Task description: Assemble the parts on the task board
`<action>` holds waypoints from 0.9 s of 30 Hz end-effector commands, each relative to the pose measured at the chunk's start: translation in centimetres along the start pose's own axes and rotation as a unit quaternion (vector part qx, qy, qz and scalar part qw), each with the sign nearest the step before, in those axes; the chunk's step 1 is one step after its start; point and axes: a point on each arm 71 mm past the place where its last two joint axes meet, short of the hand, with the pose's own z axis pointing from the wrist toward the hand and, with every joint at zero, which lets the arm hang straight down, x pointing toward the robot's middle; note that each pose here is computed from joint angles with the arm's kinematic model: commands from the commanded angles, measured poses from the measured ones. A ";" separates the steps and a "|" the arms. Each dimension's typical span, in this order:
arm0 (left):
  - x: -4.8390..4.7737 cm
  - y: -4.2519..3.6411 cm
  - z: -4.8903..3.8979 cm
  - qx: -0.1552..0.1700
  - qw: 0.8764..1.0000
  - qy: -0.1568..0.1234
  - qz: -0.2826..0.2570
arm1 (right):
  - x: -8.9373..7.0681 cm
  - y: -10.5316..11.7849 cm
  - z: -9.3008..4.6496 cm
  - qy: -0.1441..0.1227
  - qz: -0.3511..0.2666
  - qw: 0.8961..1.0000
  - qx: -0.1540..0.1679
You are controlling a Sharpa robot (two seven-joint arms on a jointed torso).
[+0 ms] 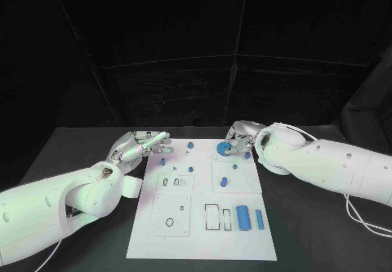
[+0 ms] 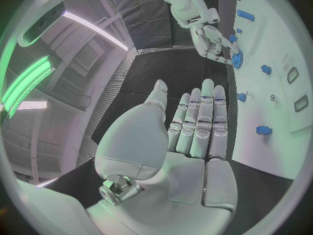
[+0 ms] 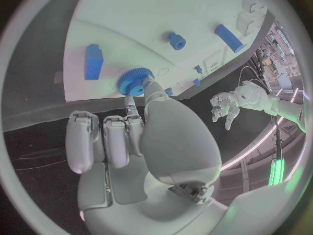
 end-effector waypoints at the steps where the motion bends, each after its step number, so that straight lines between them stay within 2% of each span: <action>1: 0.19 -0.11 0.06 0.002 1.000 0.009 -0.002 | -0.4 0.7 0.0 -0.024 -0.043 0.999 -0.014; 12: 0.19 -0.08 0.07 0.001 1.000 0.009 -0.003 | -0.1 1.0 0.0 -0.009 -0.063 0.998 -0.016; 19: 0.23 -0.05 0.08 -0.001 1.000 0.011 -0.003 | 0.3 0.9 0.2 0.020 -0.062 0.998 -0.011; 27: 0.22 -0.03 0.08 -0.003 1.000 0.011 -0.003 | 0.5 0.5 0.4 0.035 -0.052 0.998 -0.005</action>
